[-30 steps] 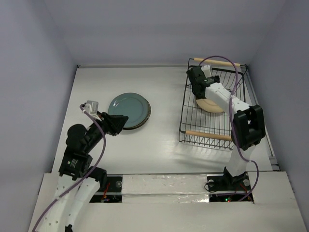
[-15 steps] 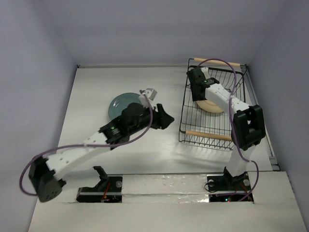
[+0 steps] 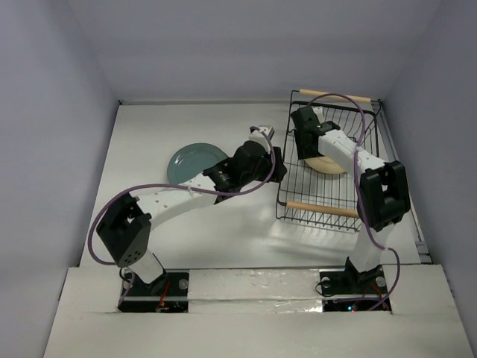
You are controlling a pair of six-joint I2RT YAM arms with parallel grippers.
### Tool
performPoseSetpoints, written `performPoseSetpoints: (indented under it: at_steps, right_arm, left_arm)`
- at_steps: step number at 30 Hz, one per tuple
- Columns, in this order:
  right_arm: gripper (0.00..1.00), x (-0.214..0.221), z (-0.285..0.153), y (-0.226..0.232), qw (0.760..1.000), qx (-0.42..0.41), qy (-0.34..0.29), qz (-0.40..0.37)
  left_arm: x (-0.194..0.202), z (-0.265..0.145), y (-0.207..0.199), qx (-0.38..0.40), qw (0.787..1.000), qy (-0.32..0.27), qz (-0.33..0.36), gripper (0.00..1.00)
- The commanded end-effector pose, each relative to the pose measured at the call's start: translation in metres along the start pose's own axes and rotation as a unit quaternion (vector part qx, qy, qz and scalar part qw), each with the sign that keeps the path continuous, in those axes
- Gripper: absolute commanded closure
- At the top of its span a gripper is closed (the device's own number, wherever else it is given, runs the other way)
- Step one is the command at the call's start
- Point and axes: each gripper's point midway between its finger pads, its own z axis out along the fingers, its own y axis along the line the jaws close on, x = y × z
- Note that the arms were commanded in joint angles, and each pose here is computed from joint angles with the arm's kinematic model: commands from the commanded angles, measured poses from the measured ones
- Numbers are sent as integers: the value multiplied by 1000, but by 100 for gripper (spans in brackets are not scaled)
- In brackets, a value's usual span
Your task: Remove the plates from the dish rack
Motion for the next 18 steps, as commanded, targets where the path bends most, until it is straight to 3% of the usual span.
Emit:
performPoseSetpoints:
  at_steps: [1,11,14,17,18]
  right_arm:
    - [10,-1,2,-1,1000,-3,2,-9]
    - [7,9,14,5,999,3,30,-34]
    - [7,12,17,3,998,13,36,-41]
    - [7,13,19,1,998,24,41,-47]
    - [7,12,19,1,998,25,41,-50]
  left_arm:
    - [-27,6,-21,32,999,-34,7,49]
    - [-2,38,6,-22,999,-13,21,62]
    - [6,43,3,-17,1000,-6,24,75]
    - [10,49,4,-19,999,-1,26,98]
    - [11,50,5,-20,999,1,25,100]
